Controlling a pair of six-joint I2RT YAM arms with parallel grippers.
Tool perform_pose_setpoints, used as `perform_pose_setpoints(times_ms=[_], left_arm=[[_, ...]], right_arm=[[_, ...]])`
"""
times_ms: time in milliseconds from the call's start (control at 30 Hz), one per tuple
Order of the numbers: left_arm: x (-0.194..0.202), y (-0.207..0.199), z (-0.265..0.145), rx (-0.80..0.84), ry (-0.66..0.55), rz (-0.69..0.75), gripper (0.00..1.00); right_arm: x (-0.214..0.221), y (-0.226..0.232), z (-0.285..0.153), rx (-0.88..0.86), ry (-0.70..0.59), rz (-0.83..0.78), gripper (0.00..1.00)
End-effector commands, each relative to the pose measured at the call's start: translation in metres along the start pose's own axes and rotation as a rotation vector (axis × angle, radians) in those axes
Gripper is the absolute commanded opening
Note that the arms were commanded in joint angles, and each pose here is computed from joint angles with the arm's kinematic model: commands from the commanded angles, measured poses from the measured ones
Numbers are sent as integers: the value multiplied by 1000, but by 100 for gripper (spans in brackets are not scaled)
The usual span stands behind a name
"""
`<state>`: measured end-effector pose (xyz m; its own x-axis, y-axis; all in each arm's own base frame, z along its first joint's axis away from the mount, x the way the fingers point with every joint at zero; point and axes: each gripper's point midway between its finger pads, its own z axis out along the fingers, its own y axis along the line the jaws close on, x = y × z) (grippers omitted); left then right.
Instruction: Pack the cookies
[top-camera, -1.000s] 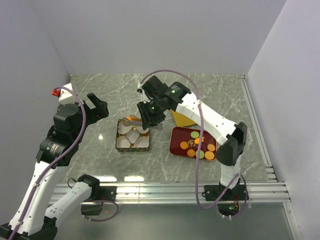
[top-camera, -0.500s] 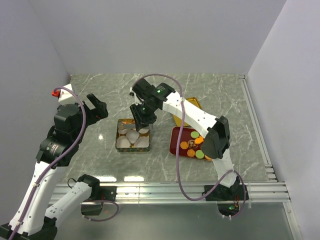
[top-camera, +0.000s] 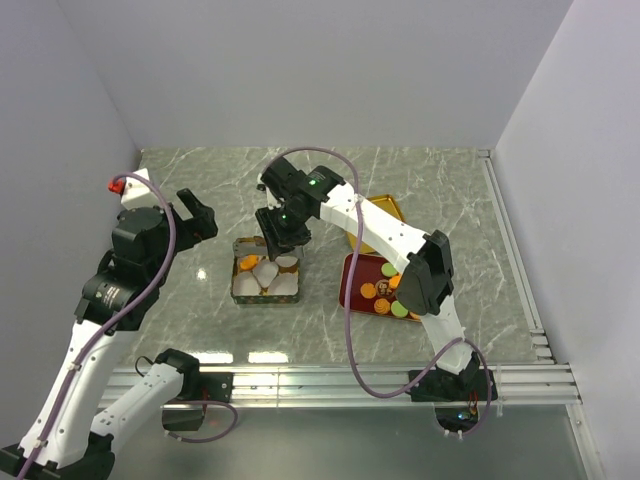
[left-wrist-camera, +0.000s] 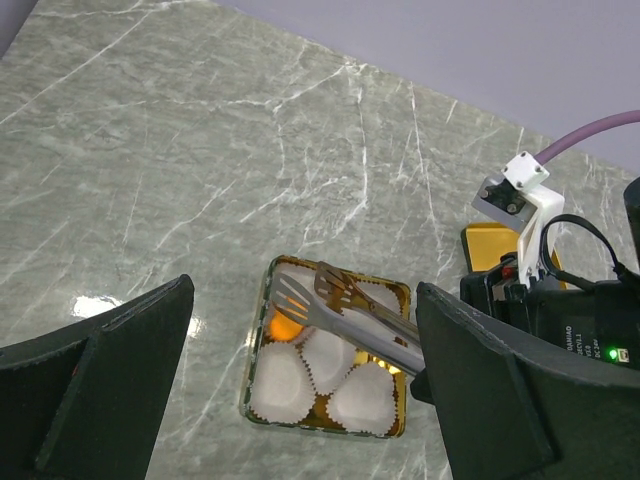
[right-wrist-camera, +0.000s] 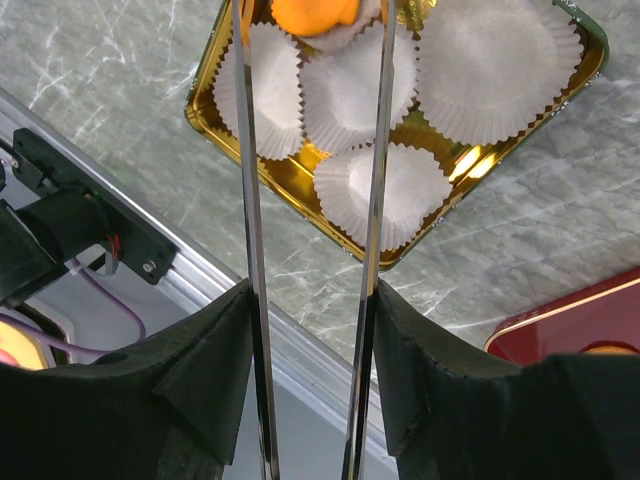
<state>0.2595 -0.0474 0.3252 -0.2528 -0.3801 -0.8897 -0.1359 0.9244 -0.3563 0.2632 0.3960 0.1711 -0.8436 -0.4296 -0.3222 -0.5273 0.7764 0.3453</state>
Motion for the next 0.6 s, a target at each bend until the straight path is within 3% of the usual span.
perform_pose_setpoints(times_ms=[0, 333, 567], left_arm=[[-13, -3, -9, 19, -32, 9, 99], [-21, -6, -10, 17, -44, 0, 100], [-29, -9, -5, 7, -55, -2, 99]], right_arm=[[-12, 3, -5, -5, -53, -10, 56], [-21, 11, -29, -21, -103, -20, 56], [-22, 17, -74, -23, -181, -30, 56]])
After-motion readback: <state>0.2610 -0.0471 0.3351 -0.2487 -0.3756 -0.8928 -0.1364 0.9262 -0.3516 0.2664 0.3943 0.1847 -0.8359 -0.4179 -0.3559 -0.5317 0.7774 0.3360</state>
